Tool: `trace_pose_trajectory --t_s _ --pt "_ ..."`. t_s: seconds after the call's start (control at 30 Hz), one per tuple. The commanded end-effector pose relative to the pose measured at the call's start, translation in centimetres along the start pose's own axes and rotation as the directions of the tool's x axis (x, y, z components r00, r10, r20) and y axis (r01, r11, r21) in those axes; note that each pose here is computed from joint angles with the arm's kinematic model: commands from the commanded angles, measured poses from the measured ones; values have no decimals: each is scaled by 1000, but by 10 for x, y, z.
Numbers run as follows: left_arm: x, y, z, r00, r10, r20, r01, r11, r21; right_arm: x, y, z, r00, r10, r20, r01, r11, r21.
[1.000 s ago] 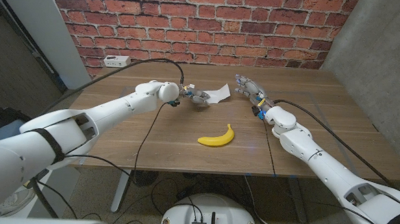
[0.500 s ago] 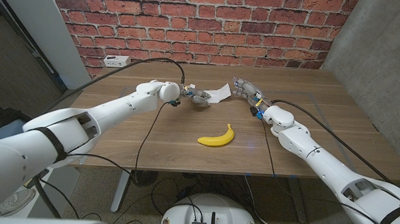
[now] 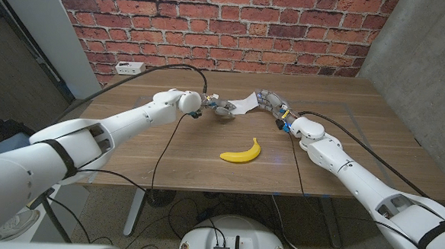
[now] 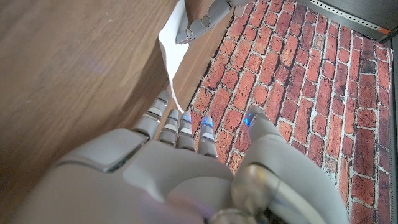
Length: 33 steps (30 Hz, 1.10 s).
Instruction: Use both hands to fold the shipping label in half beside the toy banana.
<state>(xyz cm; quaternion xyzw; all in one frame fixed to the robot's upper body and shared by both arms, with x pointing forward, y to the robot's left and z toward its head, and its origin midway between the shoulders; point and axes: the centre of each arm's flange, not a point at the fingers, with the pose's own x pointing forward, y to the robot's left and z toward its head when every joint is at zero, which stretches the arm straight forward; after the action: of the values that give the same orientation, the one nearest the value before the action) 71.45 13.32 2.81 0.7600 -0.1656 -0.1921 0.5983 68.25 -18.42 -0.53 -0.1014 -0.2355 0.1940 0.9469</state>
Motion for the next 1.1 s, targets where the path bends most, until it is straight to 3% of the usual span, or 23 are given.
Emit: trace_pose_trajectory --t_s 0.03,0.4,1.1 --pt "6 -8 12 998 -47 30 45 997 62 5 3 -4 1000 10 -18 -10 1000 27" --pt "5 -13 19 997 -64 46 60 994 89 7 6 -4 1000 22 -15 -22 999 38" --pt "3 -16 26 996 -70 52 65 994 92 -5 5 -8 999 -43 9 42 997 61"
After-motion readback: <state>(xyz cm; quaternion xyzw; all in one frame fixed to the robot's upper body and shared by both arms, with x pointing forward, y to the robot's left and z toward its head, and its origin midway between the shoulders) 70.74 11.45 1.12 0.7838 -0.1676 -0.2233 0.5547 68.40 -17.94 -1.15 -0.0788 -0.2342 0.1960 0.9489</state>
